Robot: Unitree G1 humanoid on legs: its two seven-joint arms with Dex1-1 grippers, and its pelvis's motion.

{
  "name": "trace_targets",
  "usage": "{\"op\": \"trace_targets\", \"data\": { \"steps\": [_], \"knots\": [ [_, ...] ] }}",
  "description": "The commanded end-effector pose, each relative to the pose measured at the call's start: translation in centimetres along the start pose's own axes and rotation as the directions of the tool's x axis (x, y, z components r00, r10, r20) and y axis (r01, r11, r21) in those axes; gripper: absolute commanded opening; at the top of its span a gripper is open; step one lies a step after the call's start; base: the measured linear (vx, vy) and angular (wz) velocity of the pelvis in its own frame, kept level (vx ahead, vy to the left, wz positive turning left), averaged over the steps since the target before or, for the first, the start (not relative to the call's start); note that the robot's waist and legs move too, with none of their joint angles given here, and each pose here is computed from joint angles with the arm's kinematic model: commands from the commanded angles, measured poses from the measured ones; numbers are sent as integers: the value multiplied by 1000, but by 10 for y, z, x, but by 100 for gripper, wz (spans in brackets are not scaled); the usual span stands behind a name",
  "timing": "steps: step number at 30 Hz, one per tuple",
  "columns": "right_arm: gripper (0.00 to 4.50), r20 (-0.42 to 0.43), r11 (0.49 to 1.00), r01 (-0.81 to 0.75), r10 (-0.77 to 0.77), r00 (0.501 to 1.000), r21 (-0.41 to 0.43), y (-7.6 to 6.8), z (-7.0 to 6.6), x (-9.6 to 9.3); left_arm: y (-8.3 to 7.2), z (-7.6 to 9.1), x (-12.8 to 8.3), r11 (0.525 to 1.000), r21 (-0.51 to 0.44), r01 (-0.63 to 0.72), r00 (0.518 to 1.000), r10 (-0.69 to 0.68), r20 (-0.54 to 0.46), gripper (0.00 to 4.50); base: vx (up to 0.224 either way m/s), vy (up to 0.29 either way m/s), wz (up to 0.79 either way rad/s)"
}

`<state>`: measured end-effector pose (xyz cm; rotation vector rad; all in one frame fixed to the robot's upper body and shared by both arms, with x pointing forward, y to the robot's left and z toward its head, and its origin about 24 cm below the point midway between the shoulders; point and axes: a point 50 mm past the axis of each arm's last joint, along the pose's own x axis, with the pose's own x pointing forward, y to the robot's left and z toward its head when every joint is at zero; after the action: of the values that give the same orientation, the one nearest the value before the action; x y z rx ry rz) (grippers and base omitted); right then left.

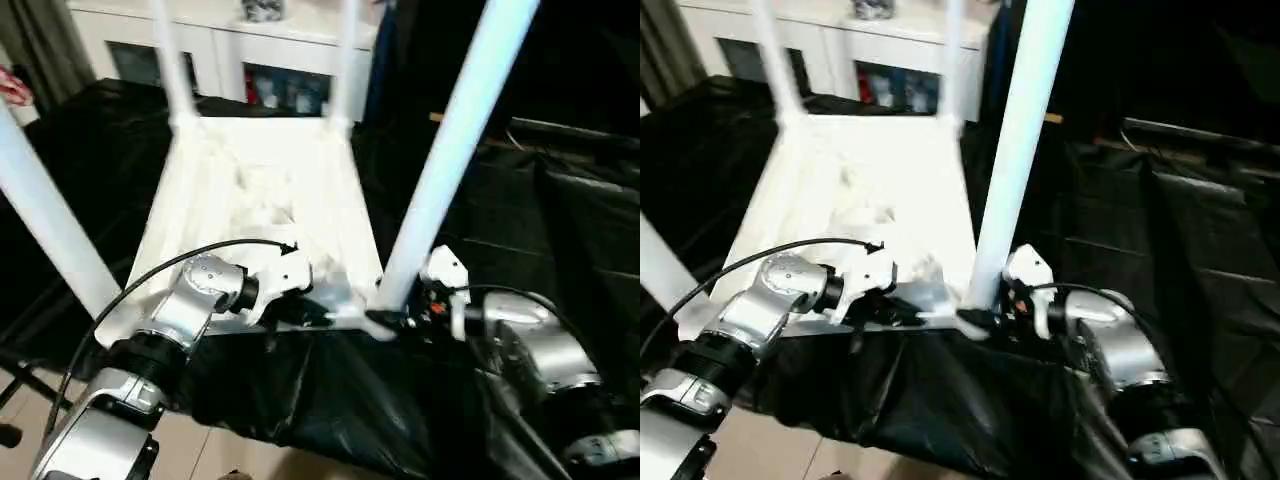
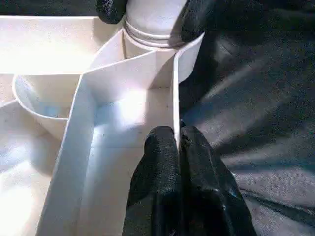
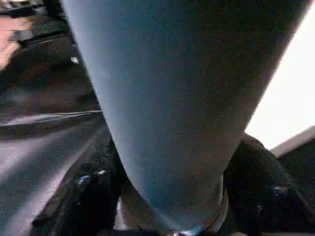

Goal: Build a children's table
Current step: Rotate leg to tighten

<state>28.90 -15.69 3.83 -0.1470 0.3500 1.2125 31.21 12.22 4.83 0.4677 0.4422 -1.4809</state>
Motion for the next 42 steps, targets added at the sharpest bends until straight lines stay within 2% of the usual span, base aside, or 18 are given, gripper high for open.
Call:
{"op": "trace_targets", "data": {
  "steps": [1,5,6,15,22,25,28,29,30,31,33,34,36,37,39,42],
  "knots": [
    [246,-28,989,-145,145,989,9,17,-6,14,3,1,0,1000,7,-4,1000,4,-14,0,0,0,0],
    [228,-32,985,-172,172,985,9,20,-6,16,5,-1,-4,1000,11,-3,1000,3,-24,0,0,0,0],
    [212,-33,984,-177,178,984,8,21,-5,16,5,-1,-5,1000,11,-4,1000,4,-26,0,0,0,0],
    [201,-34,980,-196,197,980,24,25,-8,16,5,-3,-1,1000,-7,-13,1000,12,-21,0,0,0,0],
    [201,-13,984,-165,166,986,69,28,-13,17,4,-4,2,999,-32,-34,999,33,-11,0,0,0,0],
    [201,-14,991,-96,97,995,94,27,-17,21,5,-3,7,996,-55,-74,997,74,-2,0,0,0,0],
    [200,-17,978,158,-157,987,140,12,-22,33,9,4,19,985,-75,-154,988,156,21,0,0,0,0],
    [200,-17,978,158,-157,987,140,12,-22,33,9,4,19,985,-75,-154,988,156,21,0,-63,-7,-3],
    [198,-17,936,283,-286,958,208,4,-24,40,10,11,30,978,-87,-191,981,194,31,0,-51,-3,-3],
    [198,-18,934,287,-290,957,211,4,-25,40,10,11,30,978,-88,-192,980,195,32,0,-52,11,-7],
    [197,-37,881,395,-400,916,260,0,-25,54,11,23,48,967,-105,-232,970,238,50,0,-25,11,-5],
    [197,-42,873,407,-412,910,267,0,-24,57,12,25,51,964,-107,-241,967,248,52,0,0,0,0],
    [197,-62,831,475,-479,876,291,-2,-19,71,11,35,63,962,-106,-253,963,260,64,0,-27,16,-6],
    [197,-62,831,475,-479,876,291,-2,-19,71,11,35,63,962,-106,-253,963,260,64,0,0,0,0],
    [197,-67,795,517,-525,848,317,-4,-12,83,9,43,72,961,-102,-258,961,266,73,0,0,0,0],
    [197,17,820,496,-522,853,285,-3,7,99,5,48,79,963,-87,-255,961,263,85,0,0,0,0]
  ]
}}
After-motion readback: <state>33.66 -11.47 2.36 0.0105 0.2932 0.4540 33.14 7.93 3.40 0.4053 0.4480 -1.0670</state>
